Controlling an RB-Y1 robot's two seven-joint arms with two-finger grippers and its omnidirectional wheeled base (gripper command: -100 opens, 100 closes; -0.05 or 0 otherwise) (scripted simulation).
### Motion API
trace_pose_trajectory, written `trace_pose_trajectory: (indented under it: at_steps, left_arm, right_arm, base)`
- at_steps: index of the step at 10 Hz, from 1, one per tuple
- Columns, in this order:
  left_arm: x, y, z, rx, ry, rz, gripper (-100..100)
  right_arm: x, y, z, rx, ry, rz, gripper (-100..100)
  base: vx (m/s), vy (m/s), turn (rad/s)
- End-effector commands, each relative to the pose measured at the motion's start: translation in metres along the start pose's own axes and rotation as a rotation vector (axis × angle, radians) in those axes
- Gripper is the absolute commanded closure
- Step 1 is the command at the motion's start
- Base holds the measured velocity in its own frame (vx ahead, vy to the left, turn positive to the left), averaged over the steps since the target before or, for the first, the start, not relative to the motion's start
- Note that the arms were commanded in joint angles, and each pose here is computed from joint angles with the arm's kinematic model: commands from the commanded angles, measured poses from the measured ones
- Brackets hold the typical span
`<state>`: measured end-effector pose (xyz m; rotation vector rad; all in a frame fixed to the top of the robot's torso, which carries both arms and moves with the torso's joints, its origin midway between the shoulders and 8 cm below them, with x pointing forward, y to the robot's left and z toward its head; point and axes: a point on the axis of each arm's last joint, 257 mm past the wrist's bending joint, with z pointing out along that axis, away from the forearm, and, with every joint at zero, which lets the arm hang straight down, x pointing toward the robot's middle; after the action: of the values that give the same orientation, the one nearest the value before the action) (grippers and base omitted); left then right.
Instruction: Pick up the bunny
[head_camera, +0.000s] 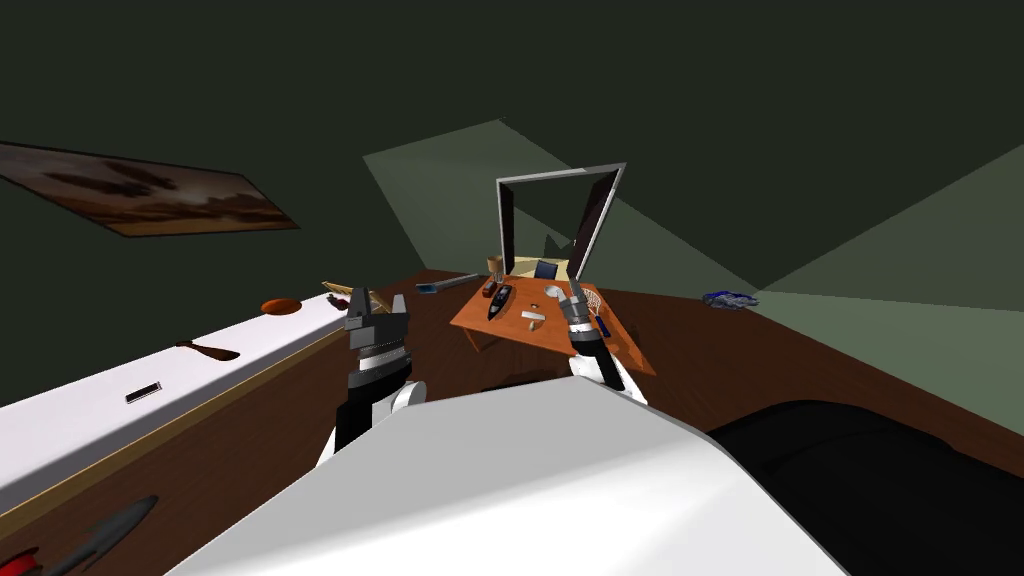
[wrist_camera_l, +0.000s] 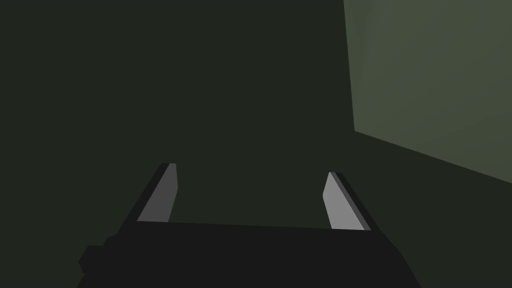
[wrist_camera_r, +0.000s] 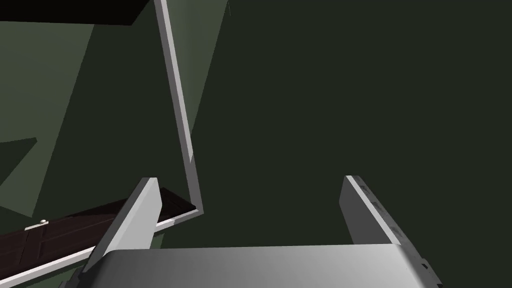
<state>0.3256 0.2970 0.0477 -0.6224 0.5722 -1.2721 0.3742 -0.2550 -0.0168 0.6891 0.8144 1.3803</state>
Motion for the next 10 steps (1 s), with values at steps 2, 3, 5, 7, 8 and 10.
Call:
trace_pose_trajectory:
  at_steps: [2,3,5,7,8,10]
  left_arm:
    - [0.0,0.0,0.0,0.0,0.0,0.0,0]
    - [0.0,0.0,0.0,0.0,0.0,0.0,0]
    - [0.0,0.0,0.0,0.0,0.0,0.0,0]
    - [0.0,0.0,0.0,0.0,0.0,0.0,0]
    - [0.0,0.0,0.0,0.0,0.0,0.0,0]
    - [0.0,0.0,0.0,0.0,0.0,0.0,0]
  right_arm:
    - [0.001,-0.031,-0.01,0.064,0.026,-0.046,-100]
    - [0.001,-0.033,-0.01,0.069,0.026,-0.046,-100]
    - [0.001,-0.052,-0.018,0.113,0.043,-0.074,-100]
    - [0.0,-0.086,-0.036,0.198,0.08,-0.135,-100]
    - [-0.001,-0.092,-0.039,0.21,0.079,-0.135,-100]
    - [-0.005,-0.128,-0.062,0.307,0.121,-0.2,-100]
  base:
    - [-0.046,0.061,0.054]
    - [-0.023,0.043,0.056]
    - [-0.028,0.042,0.085]
    - [-0.035,0.077,0.145]
    - [-0.035,0.068,0.051]
    - [-0.013,0.075,0.137]
